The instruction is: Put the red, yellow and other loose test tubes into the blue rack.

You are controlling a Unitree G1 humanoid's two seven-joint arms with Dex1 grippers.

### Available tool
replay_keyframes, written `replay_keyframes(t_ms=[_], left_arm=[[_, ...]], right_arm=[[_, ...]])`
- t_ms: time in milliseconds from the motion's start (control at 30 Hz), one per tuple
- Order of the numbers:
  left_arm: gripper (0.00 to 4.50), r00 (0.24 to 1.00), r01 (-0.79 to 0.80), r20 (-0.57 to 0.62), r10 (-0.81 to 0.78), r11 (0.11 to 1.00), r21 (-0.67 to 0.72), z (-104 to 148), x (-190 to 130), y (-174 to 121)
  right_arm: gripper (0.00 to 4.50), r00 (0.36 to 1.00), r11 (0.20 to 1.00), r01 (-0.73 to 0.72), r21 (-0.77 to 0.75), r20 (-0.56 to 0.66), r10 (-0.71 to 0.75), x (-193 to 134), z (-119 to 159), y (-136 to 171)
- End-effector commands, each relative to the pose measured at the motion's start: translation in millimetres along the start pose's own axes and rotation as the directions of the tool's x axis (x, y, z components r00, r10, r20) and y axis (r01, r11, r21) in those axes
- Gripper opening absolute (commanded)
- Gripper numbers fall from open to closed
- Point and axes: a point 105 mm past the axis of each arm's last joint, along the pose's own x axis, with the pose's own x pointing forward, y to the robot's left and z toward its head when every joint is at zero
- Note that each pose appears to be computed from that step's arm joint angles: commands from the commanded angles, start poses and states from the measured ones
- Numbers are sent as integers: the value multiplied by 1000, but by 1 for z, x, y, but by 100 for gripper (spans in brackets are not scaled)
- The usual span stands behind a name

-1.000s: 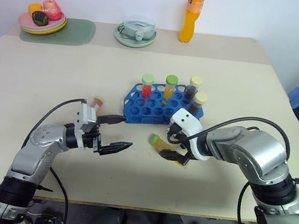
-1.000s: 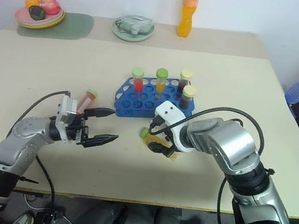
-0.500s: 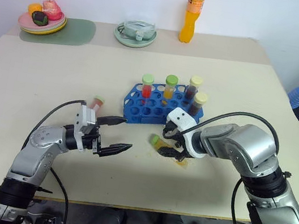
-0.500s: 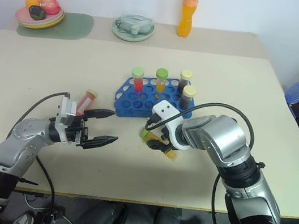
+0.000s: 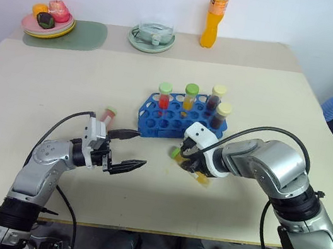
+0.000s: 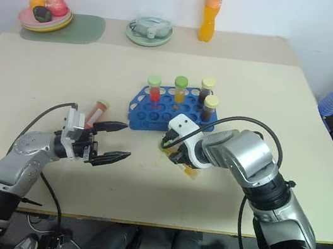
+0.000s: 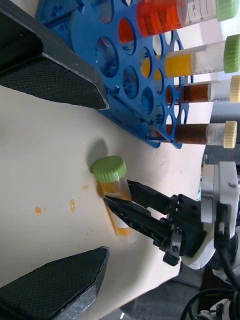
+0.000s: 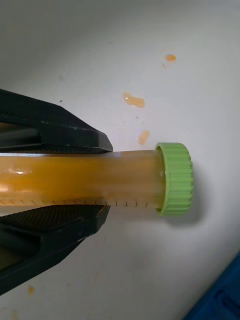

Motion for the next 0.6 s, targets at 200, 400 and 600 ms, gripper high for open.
replay_keyframes(t_ms=[200,400,600], left_arm=[[450,998,-20,55,19,1000,12,8,3,10],[450,998,-3,58,2,1000,20,9,6,12],[450,996,-19,85,17,1000,20,13,10,16]], right_arm=[[77,843,922,-247,-299,403,357,-38,31,35],[77,674,905,-143,-402,630,386,-56,61,39],[77,490,949,44,-312,835,252,-59,85,23]])
